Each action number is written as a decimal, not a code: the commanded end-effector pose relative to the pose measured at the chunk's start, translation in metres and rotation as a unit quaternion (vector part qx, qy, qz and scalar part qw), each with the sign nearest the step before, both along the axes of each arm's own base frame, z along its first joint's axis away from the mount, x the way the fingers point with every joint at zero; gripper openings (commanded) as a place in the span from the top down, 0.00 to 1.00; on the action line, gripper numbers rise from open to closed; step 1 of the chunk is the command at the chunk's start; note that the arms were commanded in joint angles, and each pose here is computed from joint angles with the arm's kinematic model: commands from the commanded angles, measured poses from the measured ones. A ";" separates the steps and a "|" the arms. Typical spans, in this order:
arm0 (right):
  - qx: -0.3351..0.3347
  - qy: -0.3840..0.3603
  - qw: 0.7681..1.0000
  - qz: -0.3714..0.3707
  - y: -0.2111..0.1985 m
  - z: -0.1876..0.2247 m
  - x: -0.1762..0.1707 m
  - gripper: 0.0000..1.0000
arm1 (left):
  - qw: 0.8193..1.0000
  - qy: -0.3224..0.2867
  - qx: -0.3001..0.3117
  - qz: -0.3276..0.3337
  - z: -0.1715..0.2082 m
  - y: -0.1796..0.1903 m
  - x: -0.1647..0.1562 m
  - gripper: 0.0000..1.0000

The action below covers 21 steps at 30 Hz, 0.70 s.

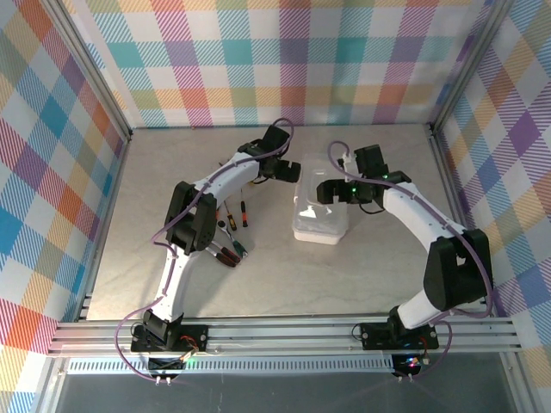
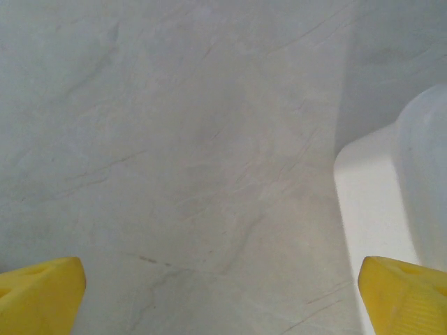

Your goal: Pack the tool kit

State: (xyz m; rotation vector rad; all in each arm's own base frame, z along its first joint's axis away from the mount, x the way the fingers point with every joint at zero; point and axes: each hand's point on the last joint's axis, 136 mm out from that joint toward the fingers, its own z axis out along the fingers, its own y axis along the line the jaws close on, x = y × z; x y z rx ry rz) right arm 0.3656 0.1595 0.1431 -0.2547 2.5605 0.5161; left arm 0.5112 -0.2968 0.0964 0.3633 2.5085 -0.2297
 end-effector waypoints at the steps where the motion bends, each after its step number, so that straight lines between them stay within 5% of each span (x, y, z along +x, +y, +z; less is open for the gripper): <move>1: -0.040 0.035 0.998 -0.046 -0.016 -0.005 -0.003 0.01 | 1.000 -0.006 -0.019 -0.022 0.016 -0.014 -0.003 0.00; 10: -0.062 0.054 0.996 -0.042 -0.005 0.003 0.043 0.01 | 0.999 -0.016 0.017 0.021 0.035 0.044 -0.033 0.00; 21: -0.084 0.107 0.989 -0.057 -0.010 -0.029 0.031 0.01 | 0.999 0.027 -0.001 0.022 0.022 0.065 -0.071 0.00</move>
